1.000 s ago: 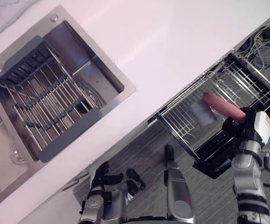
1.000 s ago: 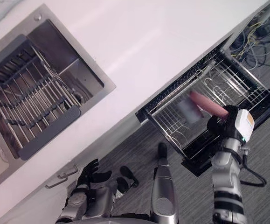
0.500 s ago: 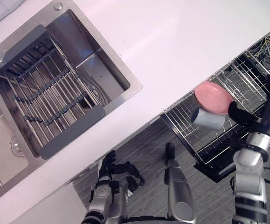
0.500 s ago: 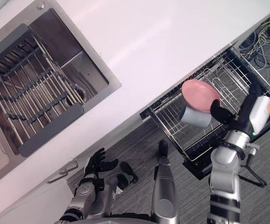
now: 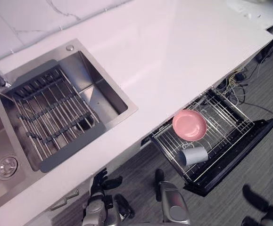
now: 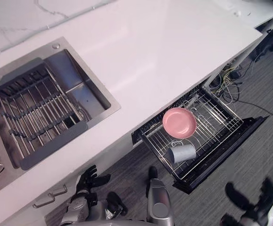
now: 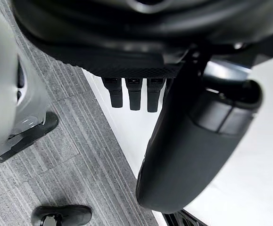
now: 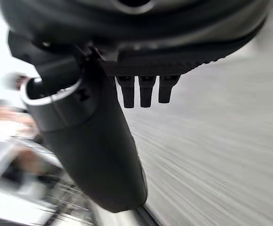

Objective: Walk over to the sink, pick up the cup, carry it to the dishwasher, place the cup inside the dishwasher, then close the dishwasher door

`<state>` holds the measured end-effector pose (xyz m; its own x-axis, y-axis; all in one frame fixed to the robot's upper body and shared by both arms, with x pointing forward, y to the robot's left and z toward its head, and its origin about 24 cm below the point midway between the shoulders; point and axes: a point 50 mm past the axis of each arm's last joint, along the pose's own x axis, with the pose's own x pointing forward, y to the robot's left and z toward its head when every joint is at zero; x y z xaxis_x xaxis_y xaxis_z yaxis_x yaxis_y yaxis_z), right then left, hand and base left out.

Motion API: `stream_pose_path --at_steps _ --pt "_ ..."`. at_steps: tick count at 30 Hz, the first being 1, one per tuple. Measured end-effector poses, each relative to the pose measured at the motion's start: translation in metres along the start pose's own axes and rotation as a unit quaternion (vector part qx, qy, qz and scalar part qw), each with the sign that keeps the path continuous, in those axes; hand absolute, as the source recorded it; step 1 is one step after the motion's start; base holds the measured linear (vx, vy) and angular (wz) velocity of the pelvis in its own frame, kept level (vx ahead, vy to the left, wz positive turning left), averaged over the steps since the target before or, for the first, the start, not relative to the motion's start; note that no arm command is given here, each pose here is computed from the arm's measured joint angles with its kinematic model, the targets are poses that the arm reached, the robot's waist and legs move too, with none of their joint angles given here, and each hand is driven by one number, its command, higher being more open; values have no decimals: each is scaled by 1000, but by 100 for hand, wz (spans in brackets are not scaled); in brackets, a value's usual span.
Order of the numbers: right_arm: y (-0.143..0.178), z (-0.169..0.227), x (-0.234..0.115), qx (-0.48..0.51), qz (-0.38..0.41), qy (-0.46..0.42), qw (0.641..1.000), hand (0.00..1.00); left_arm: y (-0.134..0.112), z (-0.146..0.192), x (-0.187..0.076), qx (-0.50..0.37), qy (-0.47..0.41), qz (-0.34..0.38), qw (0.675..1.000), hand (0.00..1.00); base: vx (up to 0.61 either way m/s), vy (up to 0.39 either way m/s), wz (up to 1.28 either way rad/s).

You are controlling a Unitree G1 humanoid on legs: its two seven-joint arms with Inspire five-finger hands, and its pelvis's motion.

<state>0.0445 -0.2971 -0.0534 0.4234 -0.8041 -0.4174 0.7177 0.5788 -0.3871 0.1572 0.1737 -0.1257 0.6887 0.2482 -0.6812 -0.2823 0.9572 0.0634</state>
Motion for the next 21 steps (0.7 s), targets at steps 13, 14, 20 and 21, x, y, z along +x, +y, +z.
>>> stream_pose_path --at_steps 13,14,20,21 --pt "84 51 10 -82 135 -94 983 90 6 27 3 0 -59 7 998 90 -41 -36 13" --pt "90 64 10 -87 134 -119 980 90 8 29 4 3 -62 13 998 90 13 -36 17" --pt "137 126 3 -17 151 -199 968 90 5 47 9 8 -94 7 996 90 9 -48 29" --pt "149 147 3 -8 163 -224 961 90 4 48 9 12 -98 3 995 90 -42 -48 33"
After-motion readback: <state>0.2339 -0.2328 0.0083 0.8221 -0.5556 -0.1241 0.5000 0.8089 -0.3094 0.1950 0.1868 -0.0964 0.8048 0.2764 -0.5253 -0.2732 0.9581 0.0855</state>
